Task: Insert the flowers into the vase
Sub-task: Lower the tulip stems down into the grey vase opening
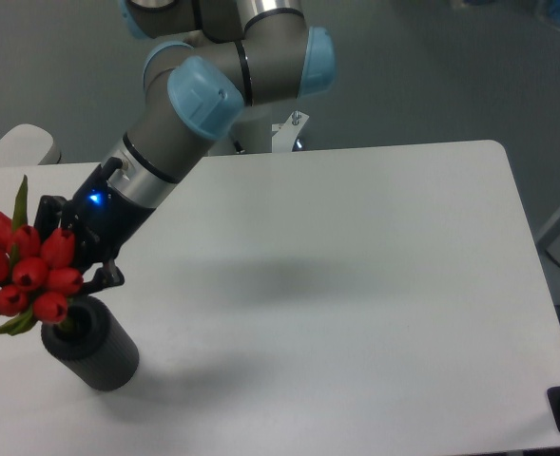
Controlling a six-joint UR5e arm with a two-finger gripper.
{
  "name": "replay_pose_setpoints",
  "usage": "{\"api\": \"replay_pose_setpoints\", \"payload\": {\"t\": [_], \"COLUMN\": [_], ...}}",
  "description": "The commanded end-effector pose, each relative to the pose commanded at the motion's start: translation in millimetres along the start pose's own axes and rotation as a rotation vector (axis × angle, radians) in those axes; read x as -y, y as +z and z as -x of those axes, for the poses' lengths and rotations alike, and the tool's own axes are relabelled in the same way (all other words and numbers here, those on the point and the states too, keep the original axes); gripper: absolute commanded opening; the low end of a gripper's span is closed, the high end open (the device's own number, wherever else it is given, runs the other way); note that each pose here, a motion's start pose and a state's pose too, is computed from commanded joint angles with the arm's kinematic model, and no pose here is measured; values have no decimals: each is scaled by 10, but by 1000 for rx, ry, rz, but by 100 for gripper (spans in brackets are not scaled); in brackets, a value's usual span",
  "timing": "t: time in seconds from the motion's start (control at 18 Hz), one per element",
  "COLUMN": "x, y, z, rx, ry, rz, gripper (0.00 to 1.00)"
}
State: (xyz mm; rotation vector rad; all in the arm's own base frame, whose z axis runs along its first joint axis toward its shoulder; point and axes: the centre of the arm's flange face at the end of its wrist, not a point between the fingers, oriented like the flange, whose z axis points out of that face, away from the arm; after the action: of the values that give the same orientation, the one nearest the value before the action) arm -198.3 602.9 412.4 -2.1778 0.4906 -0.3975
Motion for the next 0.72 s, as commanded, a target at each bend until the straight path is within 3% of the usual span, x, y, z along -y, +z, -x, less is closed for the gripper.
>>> {"api": "replay_pose_setpoints", "payload": {"t": [0.72], "x": [-445], "y": [192], "z": [121], "rx": [-27], "ry": [17], "rz": [30], "gripper": [35]}}
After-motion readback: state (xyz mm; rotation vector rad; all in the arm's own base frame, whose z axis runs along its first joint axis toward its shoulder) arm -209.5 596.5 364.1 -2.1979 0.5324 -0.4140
